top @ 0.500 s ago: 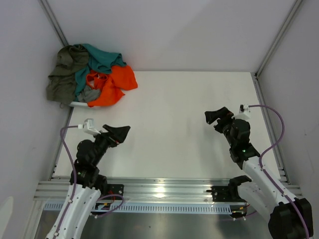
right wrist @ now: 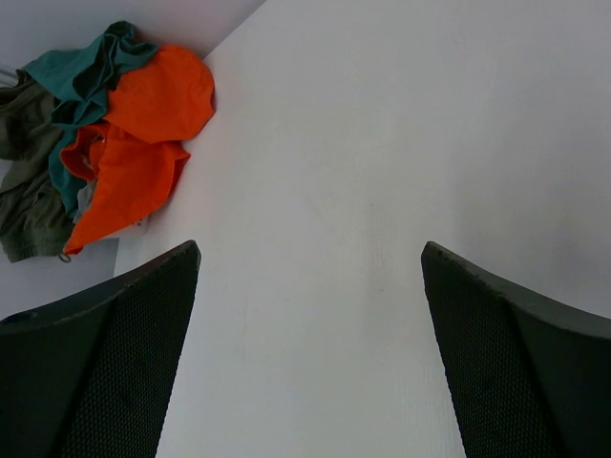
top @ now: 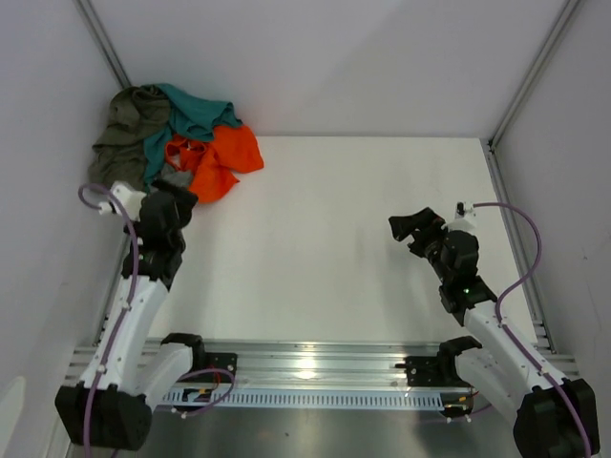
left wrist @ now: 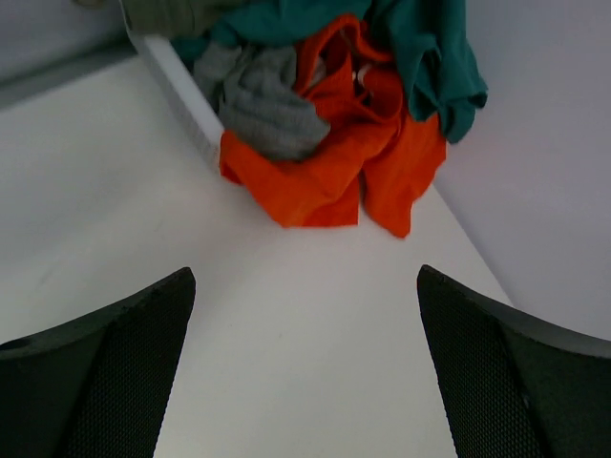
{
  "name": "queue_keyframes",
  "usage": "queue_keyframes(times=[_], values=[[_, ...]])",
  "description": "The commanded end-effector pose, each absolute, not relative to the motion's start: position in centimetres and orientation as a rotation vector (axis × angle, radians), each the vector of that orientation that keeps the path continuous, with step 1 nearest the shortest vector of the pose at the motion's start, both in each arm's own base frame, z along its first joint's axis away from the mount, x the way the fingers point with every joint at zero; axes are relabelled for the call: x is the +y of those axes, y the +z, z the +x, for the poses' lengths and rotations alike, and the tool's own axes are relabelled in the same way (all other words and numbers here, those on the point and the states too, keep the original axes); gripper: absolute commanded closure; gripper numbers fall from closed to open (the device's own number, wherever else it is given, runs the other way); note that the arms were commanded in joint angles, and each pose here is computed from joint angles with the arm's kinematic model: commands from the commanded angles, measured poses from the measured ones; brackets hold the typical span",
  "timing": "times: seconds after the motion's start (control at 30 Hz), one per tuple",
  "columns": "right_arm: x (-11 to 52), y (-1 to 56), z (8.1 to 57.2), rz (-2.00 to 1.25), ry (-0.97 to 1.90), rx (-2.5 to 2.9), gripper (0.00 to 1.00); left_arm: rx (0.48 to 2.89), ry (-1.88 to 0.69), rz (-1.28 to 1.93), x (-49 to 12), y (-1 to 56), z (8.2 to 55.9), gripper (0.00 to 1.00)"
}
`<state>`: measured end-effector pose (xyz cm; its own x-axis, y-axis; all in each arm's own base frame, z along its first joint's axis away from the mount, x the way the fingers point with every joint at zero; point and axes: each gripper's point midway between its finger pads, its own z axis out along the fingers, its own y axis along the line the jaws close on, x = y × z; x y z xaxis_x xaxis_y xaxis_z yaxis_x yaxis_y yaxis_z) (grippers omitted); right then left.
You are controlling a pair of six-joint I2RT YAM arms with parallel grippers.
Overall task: Fold and stack the shorts
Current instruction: Grab the shorts from the pile
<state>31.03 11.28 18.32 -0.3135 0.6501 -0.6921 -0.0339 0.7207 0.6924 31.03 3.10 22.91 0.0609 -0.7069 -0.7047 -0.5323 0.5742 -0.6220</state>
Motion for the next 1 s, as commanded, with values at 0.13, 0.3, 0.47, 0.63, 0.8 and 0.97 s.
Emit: queue_keyframes(times=[0.13, 0.3, 0.47, 0.63, 0.8, 0.97], values=[[12.1, 19.8, 31.0, 0.440, 0.805, 1.724, 0.01, 1.595, 0.152, -0.910, 10.6, 27.4, 34.0, 0.01], [12.7, 20.3, 30.6, 0.406, 0.834, 1.706, 0.01, 1.612, 0.266, -0.892, 13.6, 26.7, 35.2, 0.01], [13.1, 20.0, 30.3, 0.377, 0.832, 1.698, 0.01, 1.621, 0.219, -0.941, 17.5, 26.7, 37.2, 0.05], [13.3, 19.7, 30.4, 0.362, 0.828, 1.700, 0.00, 1.634, 0.260, -0.894, 19.7, 27.6, 40.5, 0.05], [13.7, 19.7, 30.5, 0.350, 0.832, 1.702, 0.00, 1.678, 0.294, -0.935, 21.9, 27.4, 42.6, 0.01], [14.2, 20.0, 30.5, 0.332, 0.853, 1.706, 0.00, 1.800, 0.233, -1.067, 24.6, 23.0, 43.8, 0.02]])
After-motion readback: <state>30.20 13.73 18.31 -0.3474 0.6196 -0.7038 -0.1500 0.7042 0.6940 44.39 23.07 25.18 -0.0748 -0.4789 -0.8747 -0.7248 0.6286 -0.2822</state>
